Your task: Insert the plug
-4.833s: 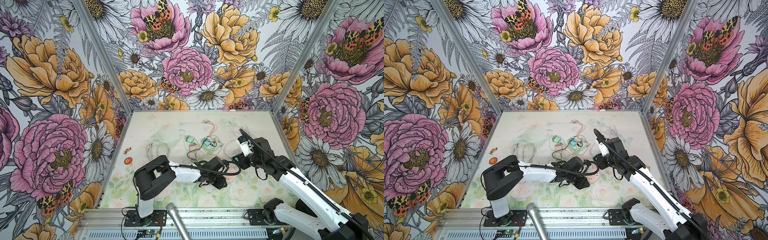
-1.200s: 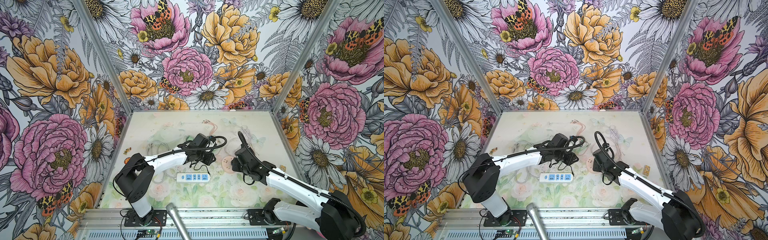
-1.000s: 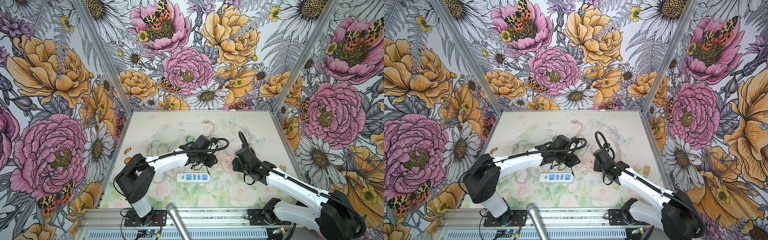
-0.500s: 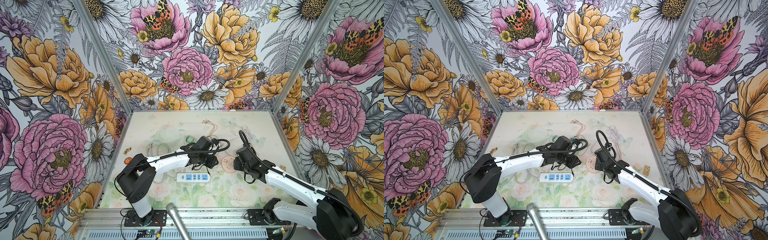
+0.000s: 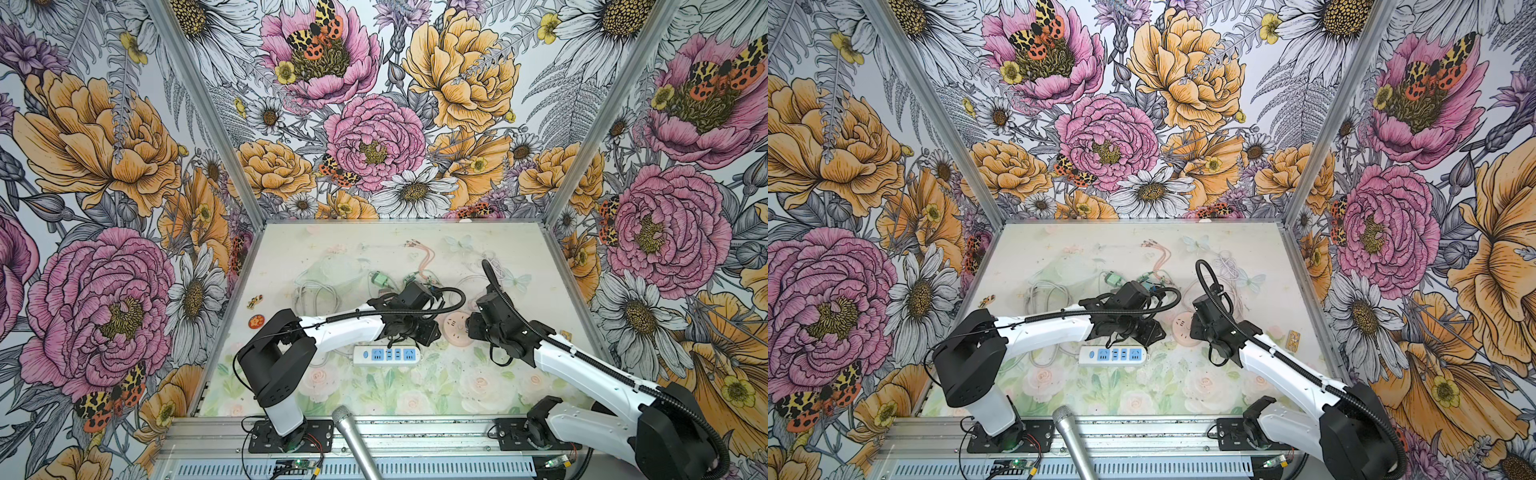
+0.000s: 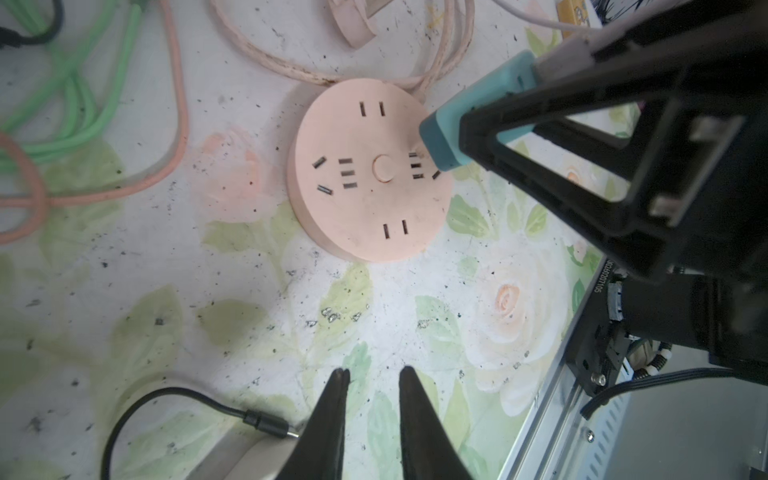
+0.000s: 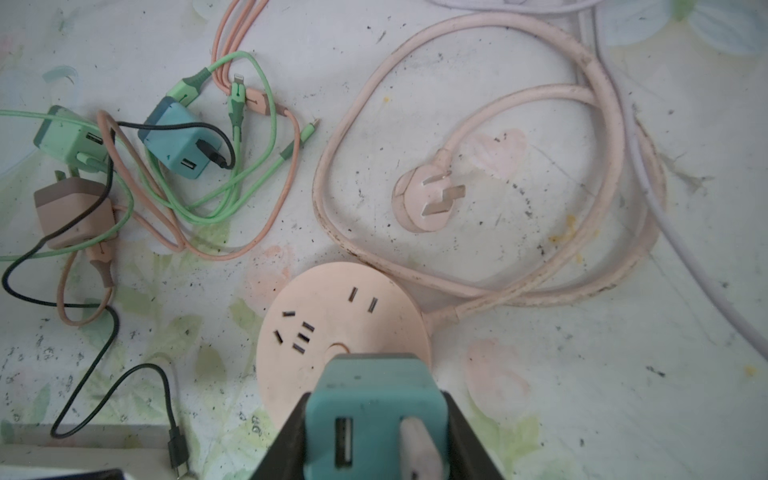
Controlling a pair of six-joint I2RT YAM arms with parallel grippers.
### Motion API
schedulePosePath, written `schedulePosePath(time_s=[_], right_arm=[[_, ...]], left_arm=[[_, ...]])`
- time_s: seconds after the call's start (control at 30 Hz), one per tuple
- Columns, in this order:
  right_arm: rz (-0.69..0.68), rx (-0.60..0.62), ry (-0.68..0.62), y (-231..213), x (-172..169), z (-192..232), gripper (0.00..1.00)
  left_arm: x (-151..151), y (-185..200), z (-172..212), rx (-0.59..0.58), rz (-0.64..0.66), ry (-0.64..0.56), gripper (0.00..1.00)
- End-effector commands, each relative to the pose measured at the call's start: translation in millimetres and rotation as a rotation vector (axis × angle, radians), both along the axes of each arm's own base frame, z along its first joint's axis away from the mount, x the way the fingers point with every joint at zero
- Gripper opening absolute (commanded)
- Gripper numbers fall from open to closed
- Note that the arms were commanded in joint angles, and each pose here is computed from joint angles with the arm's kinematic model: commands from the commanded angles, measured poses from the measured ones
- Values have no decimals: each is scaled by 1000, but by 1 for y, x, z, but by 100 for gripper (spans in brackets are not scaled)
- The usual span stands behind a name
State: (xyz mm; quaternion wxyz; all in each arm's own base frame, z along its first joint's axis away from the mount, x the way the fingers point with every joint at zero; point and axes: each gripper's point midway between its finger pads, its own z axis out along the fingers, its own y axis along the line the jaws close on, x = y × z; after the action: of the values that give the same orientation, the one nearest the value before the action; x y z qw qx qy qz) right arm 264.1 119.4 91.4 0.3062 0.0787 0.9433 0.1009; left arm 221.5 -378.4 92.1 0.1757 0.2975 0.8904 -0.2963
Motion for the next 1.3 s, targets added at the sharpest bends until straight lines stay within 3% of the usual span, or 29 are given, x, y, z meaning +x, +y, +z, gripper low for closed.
schedulePosePath(time_s=[0.0, 0.2, 0.4, 0.6, 0.7, 0.87, 0.97, 1.27], right_arm=[[-21, 43, -56, -4, 5, 14, 0], [-72, 63, -111, -22, 11, 30, 0], [-109, 107, -164, -34, 16, 49, 0], [-169, 101, -199, -58, 27, 62, 0], [-186, 107, -192, -65, 33, 63, 0], [-214, 99, -191, -76, 38, 65, 0], [-230, 99, -189, -82, 41, 65, 0], [-215, 119, -177, -82, 49, 64, 0]], left_arm=[[-11, -10, -7, 12, 51, 23, 25], [-26, -35, -9, -6, 161, 40, 30], [1, -32, -21, 56, 373, 55, 44], [-3, -57, -16, 17, 390, 96, 46], [-12, -71, -16, 3, 381, 125, 44], [-25, -96, -14, -14, 336, 132, 33], [-24, -109, -19, -18, 309, 149, 27], [-3, -122, -49, 11, 321, 158, 23]])
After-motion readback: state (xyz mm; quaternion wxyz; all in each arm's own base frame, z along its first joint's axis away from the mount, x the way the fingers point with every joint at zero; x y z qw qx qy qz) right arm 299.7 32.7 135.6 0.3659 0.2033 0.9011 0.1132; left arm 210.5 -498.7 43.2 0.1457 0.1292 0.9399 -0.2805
